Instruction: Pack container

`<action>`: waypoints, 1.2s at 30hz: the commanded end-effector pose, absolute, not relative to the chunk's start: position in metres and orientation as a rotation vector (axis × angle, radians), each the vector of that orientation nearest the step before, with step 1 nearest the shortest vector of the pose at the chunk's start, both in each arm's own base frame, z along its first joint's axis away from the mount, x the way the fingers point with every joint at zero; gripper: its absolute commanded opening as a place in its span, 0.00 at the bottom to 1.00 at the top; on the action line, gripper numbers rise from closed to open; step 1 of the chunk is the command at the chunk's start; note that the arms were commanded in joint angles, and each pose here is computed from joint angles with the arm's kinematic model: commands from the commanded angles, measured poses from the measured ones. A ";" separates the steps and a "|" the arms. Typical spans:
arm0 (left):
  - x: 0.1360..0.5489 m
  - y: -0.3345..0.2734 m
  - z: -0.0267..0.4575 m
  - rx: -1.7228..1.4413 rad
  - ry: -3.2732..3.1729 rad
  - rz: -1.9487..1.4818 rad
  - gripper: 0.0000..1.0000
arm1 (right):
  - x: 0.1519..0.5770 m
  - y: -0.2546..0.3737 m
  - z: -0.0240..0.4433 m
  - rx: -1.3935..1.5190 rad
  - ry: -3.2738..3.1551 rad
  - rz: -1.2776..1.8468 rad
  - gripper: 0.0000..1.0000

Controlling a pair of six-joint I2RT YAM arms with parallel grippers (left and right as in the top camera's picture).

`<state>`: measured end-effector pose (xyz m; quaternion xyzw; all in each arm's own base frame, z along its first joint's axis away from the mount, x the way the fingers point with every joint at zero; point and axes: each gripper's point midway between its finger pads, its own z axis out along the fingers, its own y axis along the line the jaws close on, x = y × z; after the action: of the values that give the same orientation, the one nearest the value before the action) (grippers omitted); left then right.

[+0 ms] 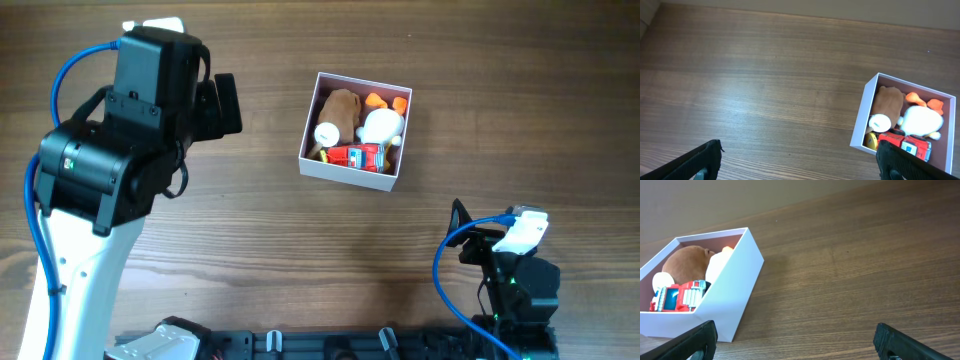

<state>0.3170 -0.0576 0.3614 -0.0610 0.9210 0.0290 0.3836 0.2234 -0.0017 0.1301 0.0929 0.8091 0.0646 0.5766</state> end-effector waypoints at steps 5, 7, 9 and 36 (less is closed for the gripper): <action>0.316 -0.053 0.363 -0.182 2.337 0.082 1.00 | 0.223 -0.005 0.131 0.242 1.879 0.148 1.00; 0.316 -0.054 0.364 -0.178 2.337 0.079 1.00 | 0.223 -0.004 0.131 0.242 1.879 0.148 1.00; 0.316 -0.052 0.364 -0.186 2.336 0.083 1.00 | 0.223 -0.005 0.131 0.242 1.879 0.148 1.00; 0.226 -0.012 0.216 0.006 1.829 -0.139 1.00 | 0.223 -0.005 0.131 0.242 1.879 0.148 1.00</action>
<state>0.2318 -0.0029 0.2385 -0.0296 0.8016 -0.0537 0.5947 0.2233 -0.0017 0.1302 0.0941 0.8084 0.0655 0.5773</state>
